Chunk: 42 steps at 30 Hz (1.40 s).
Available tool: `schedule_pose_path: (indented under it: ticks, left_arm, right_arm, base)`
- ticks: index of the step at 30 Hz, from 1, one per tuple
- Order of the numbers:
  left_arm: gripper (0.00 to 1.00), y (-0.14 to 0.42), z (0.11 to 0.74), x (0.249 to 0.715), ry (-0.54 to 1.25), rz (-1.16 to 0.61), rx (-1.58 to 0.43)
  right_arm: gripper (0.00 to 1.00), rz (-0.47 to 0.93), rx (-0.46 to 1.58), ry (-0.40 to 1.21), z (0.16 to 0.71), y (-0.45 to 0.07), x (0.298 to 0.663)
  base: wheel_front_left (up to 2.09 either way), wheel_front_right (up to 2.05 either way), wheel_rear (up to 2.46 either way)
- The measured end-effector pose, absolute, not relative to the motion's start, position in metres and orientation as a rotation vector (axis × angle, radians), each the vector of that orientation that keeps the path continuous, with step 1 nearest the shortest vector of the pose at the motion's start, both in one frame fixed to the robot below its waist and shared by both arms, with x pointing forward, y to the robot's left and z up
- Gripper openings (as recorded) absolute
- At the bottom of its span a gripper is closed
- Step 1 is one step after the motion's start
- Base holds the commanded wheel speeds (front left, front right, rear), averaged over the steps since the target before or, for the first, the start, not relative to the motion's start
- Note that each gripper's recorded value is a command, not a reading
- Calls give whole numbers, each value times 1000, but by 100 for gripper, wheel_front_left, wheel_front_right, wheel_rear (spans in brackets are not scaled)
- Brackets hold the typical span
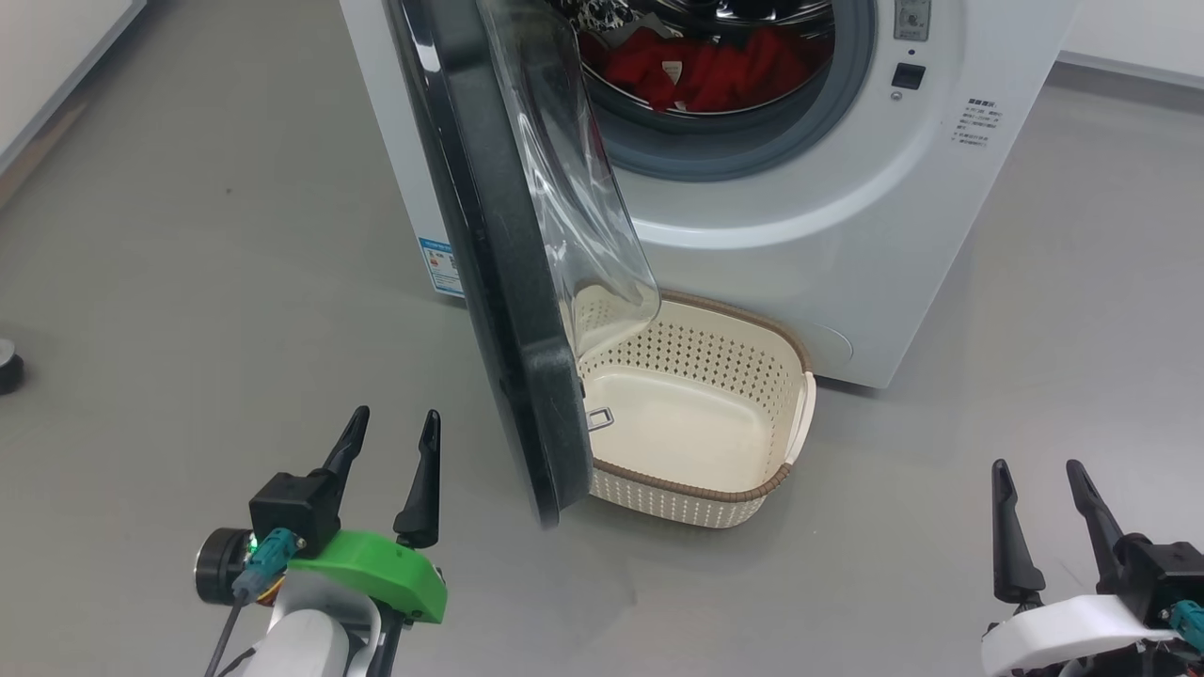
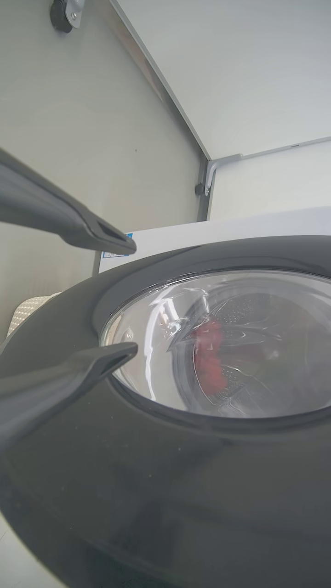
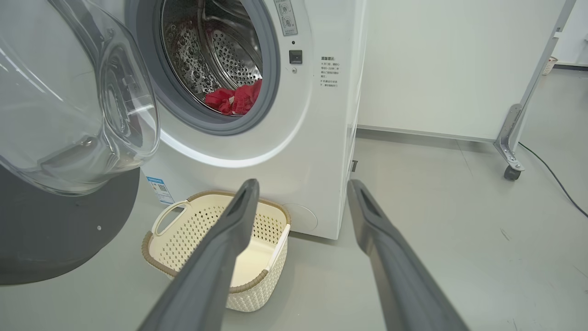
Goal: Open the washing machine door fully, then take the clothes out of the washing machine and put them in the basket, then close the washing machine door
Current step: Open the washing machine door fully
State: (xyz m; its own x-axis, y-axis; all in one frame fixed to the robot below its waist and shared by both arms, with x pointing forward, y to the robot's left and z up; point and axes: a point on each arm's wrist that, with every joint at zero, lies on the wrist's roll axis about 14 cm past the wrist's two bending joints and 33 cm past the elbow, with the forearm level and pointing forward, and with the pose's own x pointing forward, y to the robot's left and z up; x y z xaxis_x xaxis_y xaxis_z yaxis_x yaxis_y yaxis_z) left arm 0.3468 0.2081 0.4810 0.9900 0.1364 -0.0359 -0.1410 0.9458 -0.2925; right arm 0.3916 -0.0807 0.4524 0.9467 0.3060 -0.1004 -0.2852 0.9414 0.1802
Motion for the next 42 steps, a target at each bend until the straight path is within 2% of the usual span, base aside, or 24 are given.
schedule_pose_path:
  ticks: [19,20,24,35,42]
  left_arm:
    - [100,207,480,346,17,138,-296]
    - [96,207,481,345,15,137,-294]
    - [0,206,481,345,15,132,-290]
    - [0,207,485,344,2,131,-286]
    - [0,214,568,359,-242,101,-217]
  right_arm:
    - [100,273,172,128,452,-80,382]
    - [100,271,172,123,454,-80,381]
    - [100,266,172,119,455,-81,380]
    - [100,246,175,119,456,-84,375]
    - [100,254,170,97,462,-82,373]
  base:
    - [0,0,0]
    - [0,0,0]
    - [0,0,0]
    - [0,0,0]
    - [0,0,0]
